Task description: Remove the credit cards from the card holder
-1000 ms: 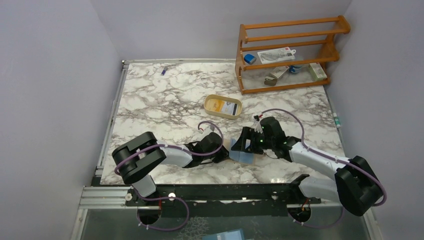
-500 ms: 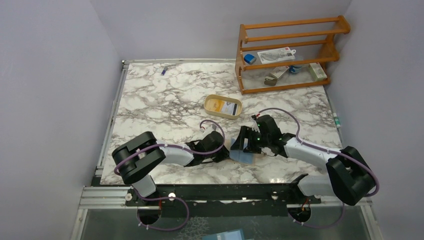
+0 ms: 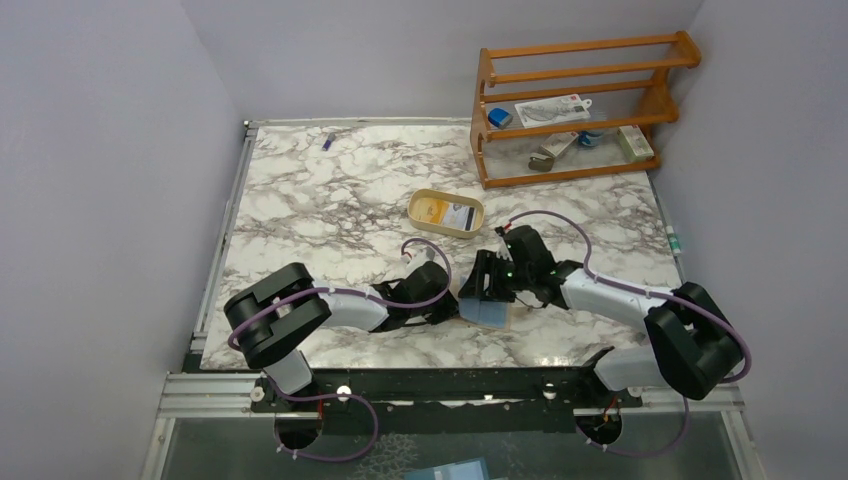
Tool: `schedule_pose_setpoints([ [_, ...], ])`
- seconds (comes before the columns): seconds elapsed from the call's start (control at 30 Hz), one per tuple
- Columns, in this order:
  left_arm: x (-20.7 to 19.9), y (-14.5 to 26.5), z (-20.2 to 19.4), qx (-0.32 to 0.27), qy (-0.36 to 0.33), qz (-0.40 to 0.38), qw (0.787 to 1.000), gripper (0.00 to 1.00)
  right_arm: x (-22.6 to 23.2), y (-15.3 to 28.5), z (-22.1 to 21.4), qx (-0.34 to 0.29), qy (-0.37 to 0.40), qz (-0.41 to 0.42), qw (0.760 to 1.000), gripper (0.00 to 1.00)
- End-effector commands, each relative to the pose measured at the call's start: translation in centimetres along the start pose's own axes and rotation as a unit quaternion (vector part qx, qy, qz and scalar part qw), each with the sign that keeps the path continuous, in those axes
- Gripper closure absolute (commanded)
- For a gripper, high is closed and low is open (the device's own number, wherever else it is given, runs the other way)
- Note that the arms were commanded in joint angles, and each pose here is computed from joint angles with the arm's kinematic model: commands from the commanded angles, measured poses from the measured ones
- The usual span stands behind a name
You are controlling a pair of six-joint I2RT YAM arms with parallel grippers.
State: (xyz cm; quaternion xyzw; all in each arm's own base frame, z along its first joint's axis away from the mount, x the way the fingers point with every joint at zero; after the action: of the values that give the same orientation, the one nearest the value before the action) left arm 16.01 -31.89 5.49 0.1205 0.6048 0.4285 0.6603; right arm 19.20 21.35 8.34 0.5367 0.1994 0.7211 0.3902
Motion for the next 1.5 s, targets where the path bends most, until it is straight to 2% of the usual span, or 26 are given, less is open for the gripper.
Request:
schedule_pose_setpoints([
  [0.0, 4.0, -0.7, -0.8, 0.009, -0.019, 0.081, 0.996, 1.00, -0.3, -0.1, -0.1, -0.001, 0.003, -0.014, 1.000, 0.36],
  [0.17, 4.0, -0.7, -0.9, 0.012, -0.019, 0.080, 0.997, 1.00, -0.4, -0.4, -0.3, 0.003, 0.001, -0.010, 1.000, 0.55],
  [0.5, 4.1, -0.6, -0.9, 0.012, -0.019, 0.079, 0.997, 1.00, -1.1, -0.5, -0.9, 0.011, 0.004, -0.021, 1.000, 0.73],
  [1.07, 4.6, -0.5, -1.1, 0.015, -0.018, 0.080, 0.997, 1.00, -4.6, 2.9, -3.0, 0.022, 0.036, -0.128, 0.991, 0.73],
  [1.33, 4.7, -0.3, -1.1, 0.013, -0.019, 0.078, 0.997, 1.00, -4.1, 5.0, -2.1, -0.004, 0.015, -0.161, 0.987, 0.64],
  [1.47, 4.8, -0.5, -1.2, 0.015, -0.021, 0.079, 0.997, 1.00, -1.8, 5.6, -0.9, -0.031, 0.033, -0.101, 0.994, 0.55],
])
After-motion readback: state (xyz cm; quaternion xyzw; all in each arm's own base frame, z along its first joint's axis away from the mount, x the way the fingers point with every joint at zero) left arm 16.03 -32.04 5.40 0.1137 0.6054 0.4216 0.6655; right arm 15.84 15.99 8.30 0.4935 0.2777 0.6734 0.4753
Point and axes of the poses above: each gripper's point midway between its finger pads, its own y axis back along the fingers, its own x axis along the line the jaws close on, z = x × y, the point moved 5 cm from there along y, back along the fingers, and after that the axes turned 2 degrees about -y, right-handed, at the moved point
